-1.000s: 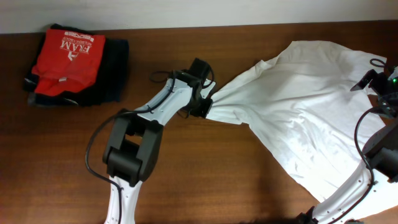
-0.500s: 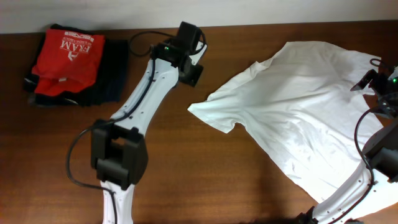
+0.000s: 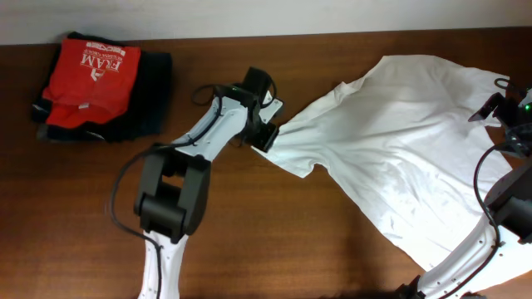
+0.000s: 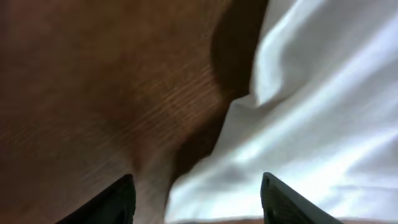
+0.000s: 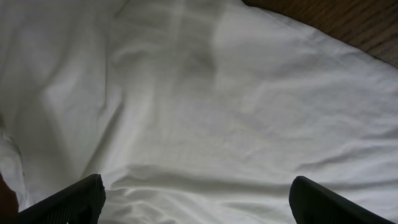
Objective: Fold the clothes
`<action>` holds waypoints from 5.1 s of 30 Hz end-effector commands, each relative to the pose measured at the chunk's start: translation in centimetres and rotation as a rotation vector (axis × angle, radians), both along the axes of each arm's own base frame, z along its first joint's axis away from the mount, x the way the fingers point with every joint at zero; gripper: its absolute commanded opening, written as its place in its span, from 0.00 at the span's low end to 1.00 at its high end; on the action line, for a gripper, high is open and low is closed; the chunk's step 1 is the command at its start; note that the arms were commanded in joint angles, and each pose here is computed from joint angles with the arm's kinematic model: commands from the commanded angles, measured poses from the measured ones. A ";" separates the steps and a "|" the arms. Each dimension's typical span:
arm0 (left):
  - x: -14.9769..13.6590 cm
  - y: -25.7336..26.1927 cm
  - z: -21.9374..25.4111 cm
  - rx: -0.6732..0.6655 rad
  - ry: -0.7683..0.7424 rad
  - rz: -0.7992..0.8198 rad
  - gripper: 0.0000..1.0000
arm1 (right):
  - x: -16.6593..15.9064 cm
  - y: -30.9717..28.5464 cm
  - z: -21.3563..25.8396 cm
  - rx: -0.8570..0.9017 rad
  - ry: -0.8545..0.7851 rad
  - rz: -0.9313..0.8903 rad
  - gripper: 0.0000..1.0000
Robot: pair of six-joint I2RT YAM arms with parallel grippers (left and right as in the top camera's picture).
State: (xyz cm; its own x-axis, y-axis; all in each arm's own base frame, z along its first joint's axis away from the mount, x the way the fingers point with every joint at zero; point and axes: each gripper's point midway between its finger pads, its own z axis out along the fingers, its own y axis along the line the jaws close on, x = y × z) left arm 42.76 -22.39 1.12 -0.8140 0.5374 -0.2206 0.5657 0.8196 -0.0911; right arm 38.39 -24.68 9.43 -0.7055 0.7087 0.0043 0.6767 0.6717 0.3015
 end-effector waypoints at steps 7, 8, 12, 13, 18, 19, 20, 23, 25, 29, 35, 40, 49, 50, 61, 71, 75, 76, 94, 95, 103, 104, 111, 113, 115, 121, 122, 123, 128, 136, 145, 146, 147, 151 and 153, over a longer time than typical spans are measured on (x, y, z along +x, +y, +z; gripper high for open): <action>2.4 3.6 -2.8 0.146 -0.067 0.001 0.00 | 0.3 -0.1 0.7 -0.014 -0.015 0.002 0.98; 2.6 4.2 -2.8 0.150 -0.069 -0.006 0.00 | 0.3 -0.1 0.7 -0.014 -0.015 0.002 0.98; 2.8 7.6 -3.0 0.166 -0.027 0.058 0.00 | 0.3 -0.1 0.7 -0.014 -0.015 0.002 0.98; 2.1 8.9 -3.2 0.182 0.018 0.074 0.00 | 0.3 -0.1 0.7 -0.014 -0.015 0.002 0.98; -2.4 12.9 -3.2 0.253 0.234 0.226 0.01 | 0.3 -0.1 0.7 -0.014 -0.015 0.002 0.98; -3.3 14.4 -3.0 0.310 0.269 0.311 0.00 | 0.3 -0.1 0.7 -0.015 -0.015 0.002 0.98; -3.8 15.5 -2.8 0.367 0.280 0.370 0.00 | 0.3 -0.1 0.7 -0.014 -0.015 0.002 0.98; -4.6 16.3 -2.4 0.413 0.304 0.387 0.01 | 0.3 -0.1 0.7 -0.014 -0.015 0.002 0.98; -4.1 16.1 -1.2 0.398 0.274 0.392 0.02 | 0.3 -0.1 0.7 -0.014 -0.015 0.002 0.98; 1.9 13.5 8.7 0.190 -0.003 0.426 0.73 | 0.3 -0.1 0.7 -0.015 -0.015 0.002 0.98; 5.6 0.0 12.3 -0.172 -0.210 0.133 0.84 | 0.3 -0.1 0.7 -0.015 -0.015 0.002 0.98; 7.8 -7.2 6.0 -0.021 -0.398 0.003 0.69 | 0.3 -0.1 0.7 -0.014 -0.015 0.002 0.98; 9.7 -7.9 1.0 -0.006 -0.427 0.013 0.54 | 0.3 -0.1 0.7 -0.014 -0.015 0.002 0.98; 9.8 -7.9 1.0 -0.007 -0.431 0.014 0.53 | 0.3 -0.1 0.7 -0.014 -0.015 0.002 0.98; 10.8 -6.8 1.4 0.050 -0.481 0.051 0.38 | 0.3 -0.1 0.7 -0.014 -0.015 0.002 0.98; 11.8 -5.0 0.1 0.136 -0.517 0.096 0.01 | 0.3 -0.1 0.7 -0.014 -0.015 0.002 0.98; 14.2 -1.4 1.7 0.186 -0.563 0.179 0.01 | 0.3 -0.1 0.7 -0.014 -0.015 0.002 0.98; 14.9 -0.5 2.3 0.186 -0.569 0.200 0.01 | 0.3 -0.1 0.7 -0.015 -0.015 0.002 0.98; 9.0 2.7 8.9 -0.228 -0.189 0.078 0.59 | 0.3 -0.1 0.7 -0.014 -0.015 0.002 0.98; 8.5 2.9 7.6 -0.206 -0.150 0.083 0.57 | 0.3 -0.1 0.7 -0.014 -0.015 0.002 0.98; 6.1 2.3 1.4 -0.136 0.009 0.071 0.56 | 0.3 -0.1 0.7 -0.014 -0.015 0.002 0.98; 6.5 3.0 1.0 -0.095 -0.009 0.082 0.46 | 0.3 -0.1 0.7 -0.014 -0.015 0.002 0.98; 7.7 6.7 0.1 0.079 -0.065 0.137 0.31 | 0.3 -0.1 0.7 -0.015 -0.015 0.002 0.98; 8.0 7.7 -0.1 0.132 -0.080 0.151 0.31 | 0.3 -0.1 0.7 -0.014 -0.015 0.002 0.98; 8.0 7.8 -0.2 0.132 -0.078 0.153 0.31 | 0.3 -0.1 0.7 -0.014 -0.015 0.002 0.98; 8.1 8.6 -0.2 0.105 -0.060 0.171 0.33 | 0.3 -0.1 0.7 -0.014 -0.015 0.002 0.98; 7.8 7.7 -0.2 0.055 -0.043 0.159 0.36 | 0.3 -0.1 0.7 -0.014 -0.015 0.002 0.98; 7.8 7.0 -0.1 0.014 -0.036 0.151 0.38 | 0.3 -0.1 0.7 -0.014 -0.015 0.002 0.98; 7.6 4.3 1.6 -0.190 -0.015 0.042 0.39 | 0.3 -0.1 0.7 -0.014 -0.015 0.002 0.98; 7.9 5.1 -1.9 -0.141 -0.003 0.029 0.22 | 0.3 -0.1 0.7 -0.014 -0.015 0.002 0.98; 2.3 12.8 -3.3 0.196 0.242 0.328 0.00 | 0.3 -0.1 0.7 -0.014 -0.015 0.002 0.98; 1.2 13.5 -3.2 0.212 0.293 0.377 0.00 | 0.3 -0.1 0.7 -0.015 -0.015 0.002 0.98; 0.1 14.1 -3.0 0.229 0.342 0.407 0.01 | 0.3 -0.1 0.7 -0.014 -0.015 0.002 0.98; -2.4 16.3 -2.3 0.285 0.455 0.498 0.01 | 0.3 -0.1 0.7 -0.014 -0.015 0.002 0.98; -3.1 16.4 -2.1 0.298 0.482 0.500 0.01 | 0.3 -0.1 0.7 -0.015 -0.015 0.002 0.98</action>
